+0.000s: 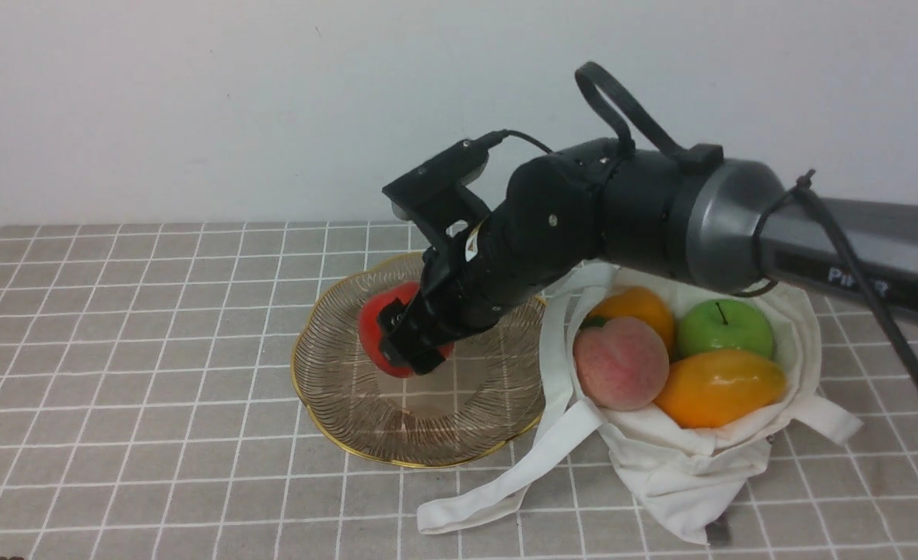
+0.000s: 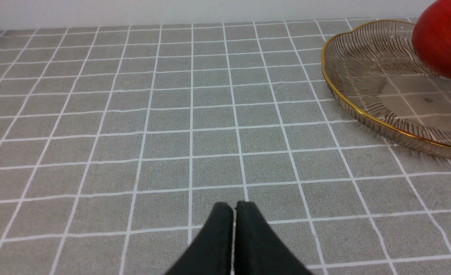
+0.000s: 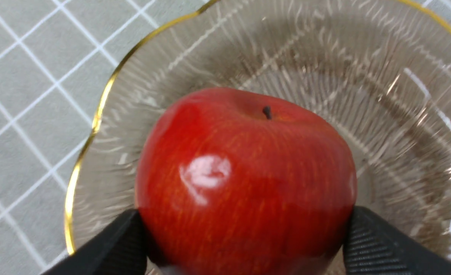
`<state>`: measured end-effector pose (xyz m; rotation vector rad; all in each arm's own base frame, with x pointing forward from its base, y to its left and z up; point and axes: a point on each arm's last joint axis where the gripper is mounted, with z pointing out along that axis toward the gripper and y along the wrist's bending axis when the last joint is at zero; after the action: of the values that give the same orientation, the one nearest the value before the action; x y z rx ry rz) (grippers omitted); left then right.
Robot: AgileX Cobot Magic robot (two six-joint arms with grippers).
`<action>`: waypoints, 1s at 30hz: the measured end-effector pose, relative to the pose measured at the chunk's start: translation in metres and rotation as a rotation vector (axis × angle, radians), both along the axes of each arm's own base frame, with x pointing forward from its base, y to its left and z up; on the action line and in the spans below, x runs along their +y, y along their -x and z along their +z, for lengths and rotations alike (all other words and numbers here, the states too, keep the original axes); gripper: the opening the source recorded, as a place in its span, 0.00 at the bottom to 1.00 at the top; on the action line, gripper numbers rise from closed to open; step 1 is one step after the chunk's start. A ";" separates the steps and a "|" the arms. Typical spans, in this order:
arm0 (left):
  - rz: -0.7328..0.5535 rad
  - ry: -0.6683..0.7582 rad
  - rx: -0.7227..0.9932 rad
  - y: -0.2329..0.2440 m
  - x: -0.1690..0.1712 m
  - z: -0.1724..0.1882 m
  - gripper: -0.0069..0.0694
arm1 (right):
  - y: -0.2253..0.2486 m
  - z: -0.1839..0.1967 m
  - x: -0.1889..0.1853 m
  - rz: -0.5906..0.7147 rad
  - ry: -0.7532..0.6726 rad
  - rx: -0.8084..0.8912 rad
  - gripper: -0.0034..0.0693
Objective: Take the fruit out of the bag on the grey coffee tablecloth and place them on the plate.
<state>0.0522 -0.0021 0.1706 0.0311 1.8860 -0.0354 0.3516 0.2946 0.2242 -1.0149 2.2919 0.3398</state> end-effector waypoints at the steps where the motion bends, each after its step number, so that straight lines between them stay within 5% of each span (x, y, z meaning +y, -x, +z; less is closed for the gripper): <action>1: 0.000 0.000 0.000 0.000 0.000 0.000 0.08 | 0.000 0.000 0.000 -0.001 0.000 0.000 0.88; 8: 0.000 0.000 0.000 0.000 0.000 0.000 0.08 | -0.011 -0.011 -0.003 -0.095 -0.036 0.003 0.99; 19: 0.000 0.000 0.000 0.000 0.000 0.000 0.08 | -0.002 0.009 -0.016 -0.100 0.090 0.074 0.99; 24: 0.000 0.000 0.000 0.000 0.000 0.000 0.08 | 0.007 0.053 -0.026 -0.093 0.150 0.094 0.91; 30: 0.000 0.000 0.000 0.000 0.000 0.000 0.08 | 0.029 0.140 -0.048 -0.110 0.142 0.010 0.56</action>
<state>0.0522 -0.0021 0.1706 0.0311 1.8860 -0.0354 0.3227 0.2462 0.3637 -0.9516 2.3976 0.1387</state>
